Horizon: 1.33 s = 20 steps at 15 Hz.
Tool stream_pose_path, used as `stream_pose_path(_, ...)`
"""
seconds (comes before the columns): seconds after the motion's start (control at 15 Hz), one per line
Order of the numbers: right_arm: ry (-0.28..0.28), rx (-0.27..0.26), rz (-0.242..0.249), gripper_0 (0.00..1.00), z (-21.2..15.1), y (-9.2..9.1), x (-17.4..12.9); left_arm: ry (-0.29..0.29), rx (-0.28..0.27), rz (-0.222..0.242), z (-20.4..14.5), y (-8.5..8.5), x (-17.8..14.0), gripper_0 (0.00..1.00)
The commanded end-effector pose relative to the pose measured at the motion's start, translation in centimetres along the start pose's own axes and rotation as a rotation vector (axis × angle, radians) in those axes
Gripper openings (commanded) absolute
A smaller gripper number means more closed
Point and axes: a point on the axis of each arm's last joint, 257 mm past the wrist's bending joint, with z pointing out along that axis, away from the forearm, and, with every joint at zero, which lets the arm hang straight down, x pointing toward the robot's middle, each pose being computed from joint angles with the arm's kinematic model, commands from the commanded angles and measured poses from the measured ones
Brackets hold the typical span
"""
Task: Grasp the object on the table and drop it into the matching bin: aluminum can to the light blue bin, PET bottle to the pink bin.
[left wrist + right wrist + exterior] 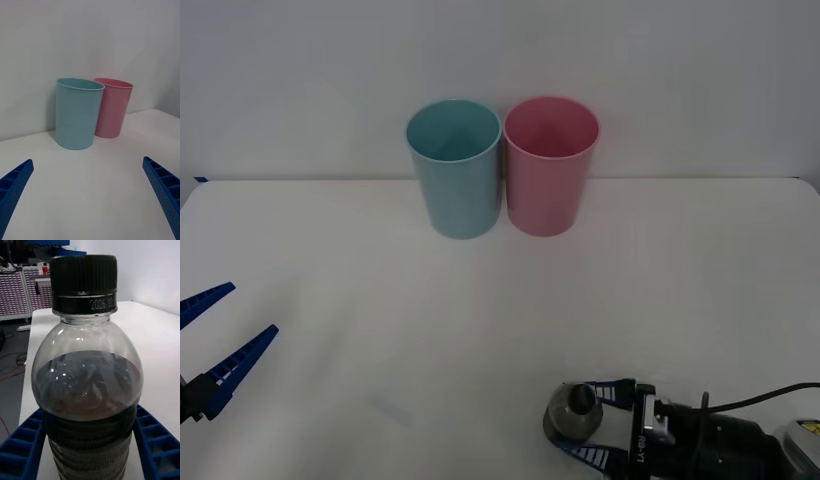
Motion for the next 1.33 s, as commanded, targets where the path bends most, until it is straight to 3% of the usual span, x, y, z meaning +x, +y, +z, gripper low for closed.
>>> stream_pose_path(0.07,-0.001,0.000,0.002,0.00,0.0,-0.1,-0.1,0.000,0.000,0.000,0.0,0.0,0.0,1.00)
stream_pose_path(0.53,-0.031,0.001,0.016,0.00,0.1,-0.7,-1.3,0.000,0.000,0.000,0.0,0.0,0.0,1.00)
stream_pose_path(0.67,-0.042,-0.007,0.055,0.00,-0.3,-0.9,-2.4,0.000,0.000,0.000,0.0,0.0,0.0,1.00)
stream_pose_path(1.07,-0.092,0.024,0.101,0.00,-0.9,-2.7,-7.8,0.000,0.000,0.000,0.0,0.0,0.0,1.00)
stream_pose_path(1.33,-0.138,0.096,0.117,0.00,-0.9,-5.4,-12.7,0.000,0.000,0.000,0.0,0.0,0.0,1.00)
